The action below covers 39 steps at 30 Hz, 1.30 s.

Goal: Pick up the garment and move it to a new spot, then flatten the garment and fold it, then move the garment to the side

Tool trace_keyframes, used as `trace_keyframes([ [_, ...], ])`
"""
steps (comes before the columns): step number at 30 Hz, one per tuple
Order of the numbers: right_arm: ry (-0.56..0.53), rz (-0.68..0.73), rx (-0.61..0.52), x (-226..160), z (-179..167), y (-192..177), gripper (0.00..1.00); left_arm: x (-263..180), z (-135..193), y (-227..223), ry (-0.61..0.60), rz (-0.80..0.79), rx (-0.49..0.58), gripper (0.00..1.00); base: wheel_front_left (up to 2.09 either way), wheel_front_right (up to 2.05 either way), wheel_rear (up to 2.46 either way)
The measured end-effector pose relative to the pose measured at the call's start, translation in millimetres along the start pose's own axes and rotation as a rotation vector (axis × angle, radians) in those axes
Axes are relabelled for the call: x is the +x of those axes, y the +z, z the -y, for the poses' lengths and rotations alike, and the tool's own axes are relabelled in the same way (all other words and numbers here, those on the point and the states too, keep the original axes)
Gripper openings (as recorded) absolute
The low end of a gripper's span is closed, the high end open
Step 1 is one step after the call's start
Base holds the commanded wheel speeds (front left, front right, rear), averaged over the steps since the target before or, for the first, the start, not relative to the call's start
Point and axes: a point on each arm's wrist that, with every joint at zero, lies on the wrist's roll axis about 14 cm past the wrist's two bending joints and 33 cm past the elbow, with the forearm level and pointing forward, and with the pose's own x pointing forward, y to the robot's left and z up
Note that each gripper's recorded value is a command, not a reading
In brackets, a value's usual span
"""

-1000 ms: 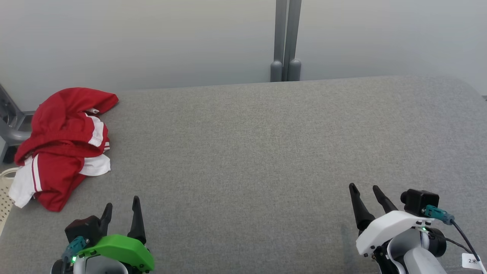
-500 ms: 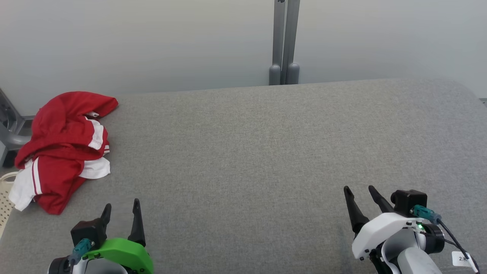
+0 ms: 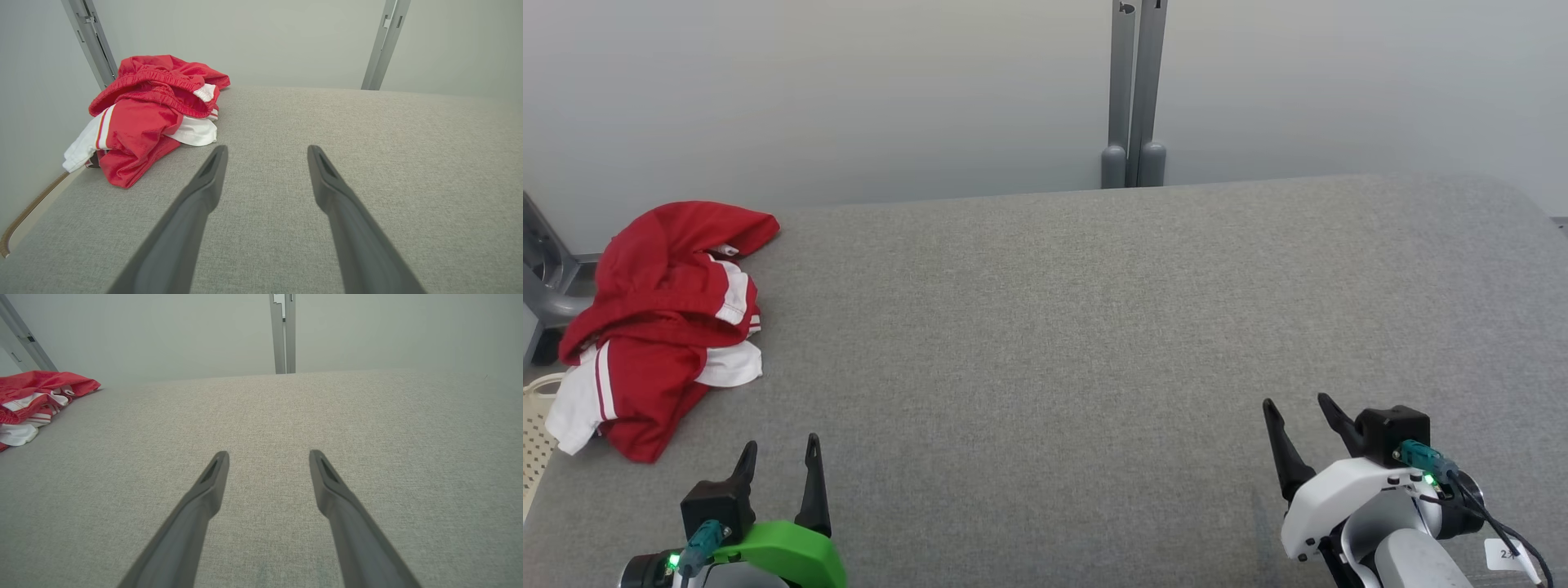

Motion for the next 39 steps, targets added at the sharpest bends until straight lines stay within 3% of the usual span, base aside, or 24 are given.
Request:
trace_keyframes([
  [14, 0.011, -0.007, -0.092, -3, -2, -2, 1.00, -2, 6, 3, -0.026, 0.025, 0.090, 1.00, 0.00, 0.00, 0.00],
  [26, 0.033, -0.011, -0.095, -2, -9, -3, 1.00, -4, 5, 2, -0.016, 0.019, 0.084, 1.00, 0.00, 0.00, 0.00],
  [39, 0.141, -0.019, -0.083, 13, -45, -8, 1.00, -29, -35, -1, 0.104, 0.007, 0.058, 1.00, 0.00, 0.00, 0.00],
])
